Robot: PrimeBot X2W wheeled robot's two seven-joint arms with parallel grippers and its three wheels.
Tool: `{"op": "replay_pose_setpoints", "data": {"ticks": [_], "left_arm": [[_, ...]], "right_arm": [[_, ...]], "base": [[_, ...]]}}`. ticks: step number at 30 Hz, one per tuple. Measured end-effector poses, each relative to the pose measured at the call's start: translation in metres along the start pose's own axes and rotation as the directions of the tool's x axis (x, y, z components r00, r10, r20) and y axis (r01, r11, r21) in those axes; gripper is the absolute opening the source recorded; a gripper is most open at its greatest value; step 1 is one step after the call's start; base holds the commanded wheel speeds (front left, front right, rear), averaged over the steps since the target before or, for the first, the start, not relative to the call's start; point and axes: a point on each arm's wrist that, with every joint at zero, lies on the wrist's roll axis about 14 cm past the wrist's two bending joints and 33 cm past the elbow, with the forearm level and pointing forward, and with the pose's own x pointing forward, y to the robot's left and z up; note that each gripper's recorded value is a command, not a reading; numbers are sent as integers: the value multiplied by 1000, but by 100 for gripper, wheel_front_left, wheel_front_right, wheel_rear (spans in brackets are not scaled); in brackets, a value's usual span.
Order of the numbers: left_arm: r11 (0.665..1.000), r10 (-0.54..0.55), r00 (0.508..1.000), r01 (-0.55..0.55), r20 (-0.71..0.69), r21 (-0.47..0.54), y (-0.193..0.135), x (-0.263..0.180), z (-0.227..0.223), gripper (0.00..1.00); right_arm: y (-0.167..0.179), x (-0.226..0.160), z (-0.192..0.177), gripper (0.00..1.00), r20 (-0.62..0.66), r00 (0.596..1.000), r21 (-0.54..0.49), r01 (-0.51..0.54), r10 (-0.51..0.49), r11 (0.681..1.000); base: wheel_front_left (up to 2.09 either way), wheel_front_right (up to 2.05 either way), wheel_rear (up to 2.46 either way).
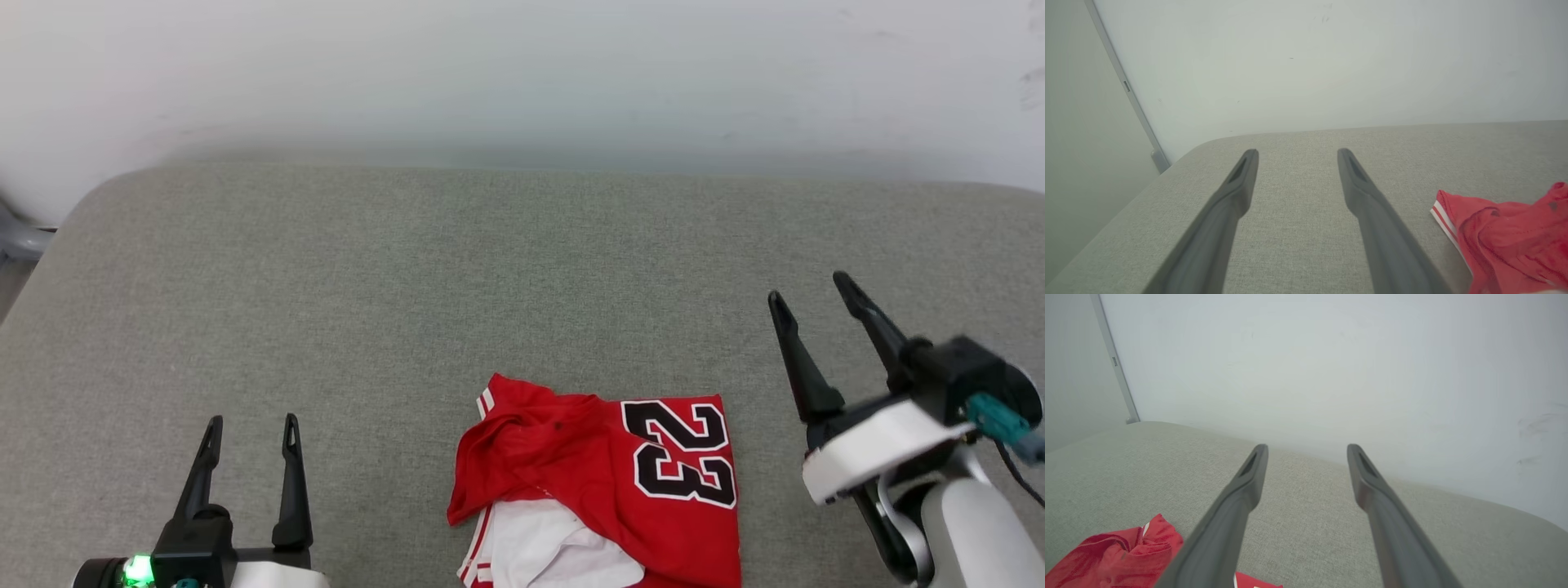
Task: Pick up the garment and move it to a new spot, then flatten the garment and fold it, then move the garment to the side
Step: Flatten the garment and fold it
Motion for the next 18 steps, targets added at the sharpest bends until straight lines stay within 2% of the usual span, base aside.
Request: {"op": "replay_pose_setpoints", "data": {"ticks": [10,18], "left_arm": [[1000,-25,1000,26,-6,11,-5,-12,-1,100],[999,-48,999,48,-14,9,-11,-16,-3,100]], "right_arm": [[-22,-58,-11,100,15,981,59,194,-195,979],[-21,-82,-24,100,-23,973,114,229,-227,967]], "base": [[0,0,0],[0,0,0]]}}
